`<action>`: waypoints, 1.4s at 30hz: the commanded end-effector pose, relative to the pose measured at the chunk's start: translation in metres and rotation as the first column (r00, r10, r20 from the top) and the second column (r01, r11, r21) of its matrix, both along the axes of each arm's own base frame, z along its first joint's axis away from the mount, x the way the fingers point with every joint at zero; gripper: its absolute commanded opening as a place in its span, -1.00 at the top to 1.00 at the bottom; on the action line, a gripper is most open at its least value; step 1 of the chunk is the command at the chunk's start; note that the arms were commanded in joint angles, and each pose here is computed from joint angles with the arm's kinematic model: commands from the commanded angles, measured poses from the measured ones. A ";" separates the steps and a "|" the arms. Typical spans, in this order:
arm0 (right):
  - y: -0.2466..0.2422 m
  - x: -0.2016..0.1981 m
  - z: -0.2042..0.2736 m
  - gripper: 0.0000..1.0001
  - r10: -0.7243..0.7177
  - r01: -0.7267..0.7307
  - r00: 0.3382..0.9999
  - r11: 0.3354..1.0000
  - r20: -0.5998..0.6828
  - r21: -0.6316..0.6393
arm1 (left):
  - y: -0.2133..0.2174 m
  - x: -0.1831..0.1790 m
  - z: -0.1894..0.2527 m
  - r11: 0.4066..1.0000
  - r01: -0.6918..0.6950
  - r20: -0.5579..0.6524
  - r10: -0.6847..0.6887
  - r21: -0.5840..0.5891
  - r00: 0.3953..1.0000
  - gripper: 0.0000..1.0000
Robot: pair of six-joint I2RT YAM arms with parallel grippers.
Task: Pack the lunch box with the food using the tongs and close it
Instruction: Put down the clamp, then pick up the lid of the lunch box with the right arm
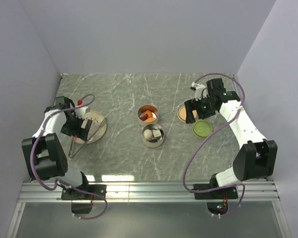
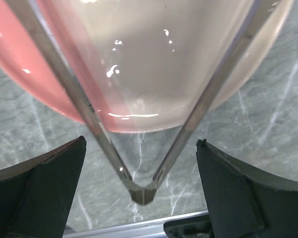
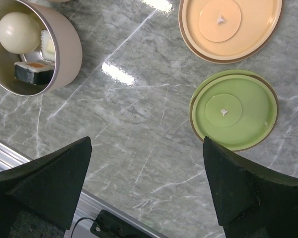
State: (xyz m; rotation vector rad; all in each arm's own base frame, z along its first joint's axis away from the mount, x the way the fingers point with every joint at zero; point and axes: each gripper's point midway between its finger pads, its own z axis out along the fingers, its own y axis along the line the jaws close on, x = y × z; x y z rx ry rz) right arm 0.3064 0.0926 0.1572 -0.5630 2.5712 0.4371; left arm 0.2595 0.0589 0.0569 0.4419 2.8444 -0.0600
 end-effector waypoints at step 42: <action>-0.122 0.066 -0.074 -0.02 -0.020 0.007 0.999 0.913 -0.028 -0.408 | -0.211 0.049 0.212 0.747 0.453 0.559 -0.132 -0.486 0.818 -0.89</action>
